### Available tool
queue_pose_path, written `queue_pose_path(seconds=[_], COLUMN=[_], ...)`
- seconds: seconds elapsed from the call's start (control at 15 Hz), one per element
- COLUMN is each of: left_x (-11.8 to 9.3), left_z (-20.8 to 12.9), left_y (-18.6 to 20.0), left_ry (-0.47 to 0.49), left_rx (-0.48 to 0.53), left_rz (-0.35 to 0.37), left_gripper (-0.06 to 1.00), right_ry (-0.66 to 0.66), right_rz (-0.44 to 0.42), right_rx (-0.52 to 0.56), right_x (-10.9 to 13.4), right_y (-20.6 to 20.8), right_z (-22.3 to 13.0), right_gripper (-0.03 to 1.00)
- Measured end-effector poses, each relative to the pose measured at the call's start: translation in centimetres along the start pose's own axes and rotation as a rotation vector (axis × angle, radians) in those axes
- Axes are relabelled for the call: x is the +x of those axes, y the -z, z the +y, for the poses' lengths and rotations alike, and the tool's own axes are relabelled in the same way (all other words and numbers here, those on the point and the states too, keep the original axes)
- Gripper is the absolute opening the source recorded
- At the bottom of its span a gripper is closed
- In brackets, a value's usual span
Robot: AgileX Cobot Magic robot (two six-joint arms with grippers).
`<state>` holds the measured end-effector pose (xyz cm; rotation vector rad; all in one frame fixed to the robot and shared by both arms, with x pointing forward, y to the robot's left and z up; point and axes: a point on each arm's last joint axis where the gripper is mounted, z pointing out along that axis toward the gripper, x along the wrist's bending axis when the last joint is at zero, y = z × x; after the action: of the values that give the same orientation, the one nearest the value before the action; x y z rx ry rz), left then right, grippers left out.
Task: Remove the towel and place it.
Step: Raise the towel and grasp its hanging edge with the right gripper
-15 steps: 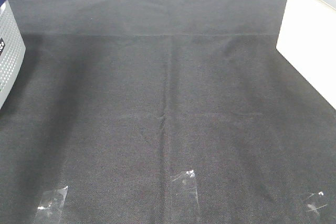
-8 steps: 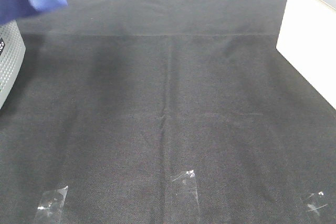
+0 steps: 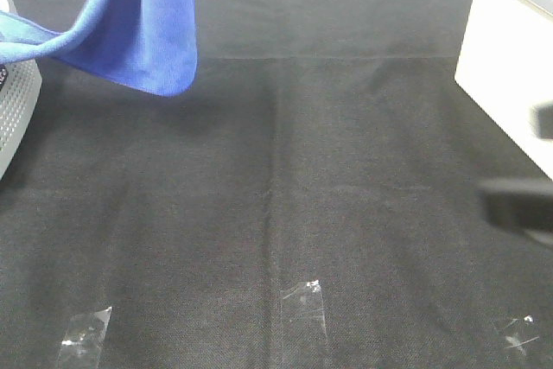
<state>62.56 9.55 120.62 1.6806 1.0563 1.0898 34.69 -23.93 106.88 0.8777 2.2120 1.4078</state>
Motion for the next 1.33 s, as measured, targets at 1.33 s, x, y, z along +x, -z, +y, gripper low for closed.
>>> queue_pose_path(seconds=[1.33], left_x=[-6.7], left_z=[-0.4], left_y=[2.0], left_ry=[-0.347], left_rx=[-0.026], left_rz=[-0.543], left_gripper=[0.00], right_ry=[-0.066], right_rz=[0.489], right_rx=[-0.029], right_x=[-9.6], right_y=[-24.1], right_z=[-5.5], right_gripper=[0.77])
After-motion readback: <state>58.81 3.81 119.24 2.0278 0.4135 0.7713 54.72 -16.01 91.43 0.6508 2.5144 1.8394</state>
